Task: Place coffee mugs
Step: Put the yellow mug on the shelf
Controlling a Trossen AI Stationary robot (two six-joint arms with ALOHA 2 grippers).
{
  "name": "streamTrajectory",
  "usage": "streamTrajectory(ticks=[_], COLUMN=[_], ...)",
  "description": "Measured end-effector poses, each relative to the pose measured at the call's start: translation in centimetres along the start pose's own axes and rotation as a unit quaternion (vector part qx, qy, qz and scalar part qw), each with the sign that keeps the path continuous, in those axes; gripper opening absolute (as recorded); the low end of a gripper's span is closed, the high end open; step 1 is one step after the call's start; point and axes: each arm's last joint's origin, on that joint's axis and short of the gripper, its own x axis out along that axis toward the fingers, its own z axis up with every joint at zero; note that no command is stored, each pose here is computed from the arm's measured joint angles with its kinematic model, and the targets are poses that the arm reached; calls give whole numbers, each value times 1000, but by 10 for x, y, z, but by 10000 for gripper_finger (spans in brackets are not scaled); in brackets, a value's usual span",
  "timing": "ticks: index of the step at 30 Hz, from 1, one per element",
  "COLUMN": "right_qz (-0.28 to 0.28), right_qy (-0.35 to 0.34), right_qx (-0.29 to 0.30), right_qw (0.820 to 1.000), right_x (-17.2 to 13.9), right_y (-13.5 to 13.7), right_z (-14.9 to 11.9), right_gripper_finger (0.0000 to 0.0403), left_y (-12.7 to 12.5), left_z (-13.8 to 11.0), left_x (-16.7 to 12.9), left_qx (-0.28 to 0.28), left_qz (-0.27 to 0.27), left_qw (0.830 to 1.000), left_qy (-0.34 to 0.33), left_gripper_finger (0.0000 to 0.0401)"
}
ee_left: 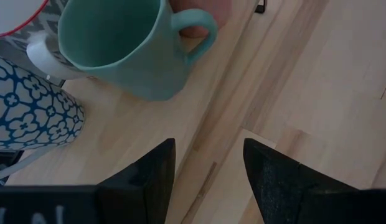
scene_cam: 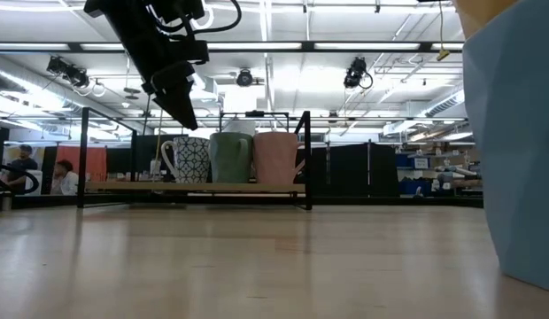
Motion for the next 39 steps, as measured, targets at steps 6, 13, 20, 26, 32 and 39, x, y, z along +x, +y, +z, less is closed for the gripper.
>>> streamTrajectory(ticks=[6,13,20,26,32,39], right_qz=[10,21,26,-15,-50,-31], right_qy=[4,-13,-55,-117,-156,-229], right_qx=[1,-10,-15,18,52,82], right_qw=[1000,1000,998,993,985,969], right_x=[-11,-47,-83,-90,-84,-65], right_y=[-3,-11,-29,-62,-105,-153], right_z=[5,17,35,66,98,138], right_gripper_finger=[34,34,34,35,35,35], left_y=[0,0,0,5,17,30], left_z=[0,0,0,-1,-15,-34], left_x=[0,0,0,-9,-39,-77], left_qx=[-1,-1,13,50,64,66], left_qz=[0,0,0,-1,-6,-22], left_qw=[1000,1000,1000,999,998,998], left_qy=[-1,-2,-1,-7,5,-11], left_gripper_finger=[197,197,197,196,196,196])
